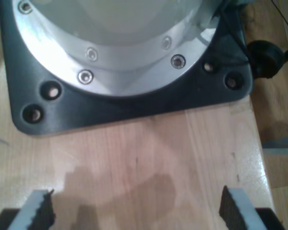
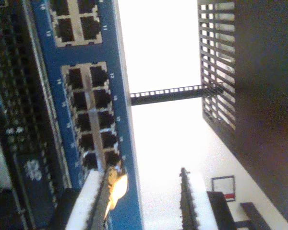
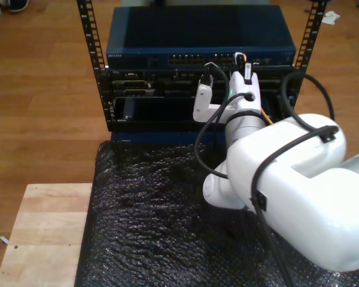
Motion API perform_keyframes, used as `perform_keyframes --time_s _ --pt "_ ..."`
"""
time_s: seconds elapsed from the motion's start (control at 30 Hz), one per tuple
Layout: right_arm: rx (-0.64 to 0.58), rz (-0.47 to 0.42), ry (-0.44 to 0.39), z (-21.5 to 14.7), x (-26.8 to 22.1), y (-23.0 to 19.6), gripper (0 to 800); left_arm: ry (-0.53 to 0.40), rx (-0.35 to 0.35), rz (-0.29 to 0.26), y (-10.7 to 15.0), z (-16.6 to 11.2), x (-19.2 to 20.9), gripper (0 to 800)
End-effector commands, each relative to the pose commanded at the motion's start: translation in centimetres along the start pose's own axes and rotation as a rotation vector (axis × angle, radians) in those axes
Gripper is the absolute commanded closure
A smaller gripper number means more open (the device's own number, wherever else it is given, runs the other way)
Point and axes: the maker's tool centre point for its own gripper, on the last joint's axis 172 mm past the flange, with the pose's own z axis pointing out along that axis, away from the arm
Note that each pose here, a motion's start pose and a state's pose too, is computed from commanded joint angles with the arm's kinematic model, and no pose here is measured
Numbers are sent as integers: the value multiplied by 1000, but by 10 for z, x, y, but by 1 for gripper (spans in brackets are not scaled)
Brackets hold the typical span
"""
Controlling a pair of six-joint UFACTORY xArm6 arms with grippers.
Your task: Grab the cable and plug it in
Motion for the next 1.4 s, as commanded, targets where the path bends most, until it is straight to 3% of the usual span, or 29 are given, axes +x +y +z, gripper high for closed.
perform_keyframes --time_s 0.33,0.43,0.57,0.87,1.13,1.4 --pt "168 47 37 -7 -6 19 364 0 0 0 0 0 0 0" --pt "223 69 50 -3 -7 28 277 0 0 0 0 0 0 0" --pt "271 89 55 0 -20 49 267 0 0 0 0 0 0 0" --pt "494 2 64 -1 -76 39 83 0 0 0 0 0 0 0" --pt "628 -69 53 -10 -135 27 73 0 0 0 0 0 0 0" --pt "854 -124 119 -47 -185 -2 19 0 0 0 0 0 0 0"
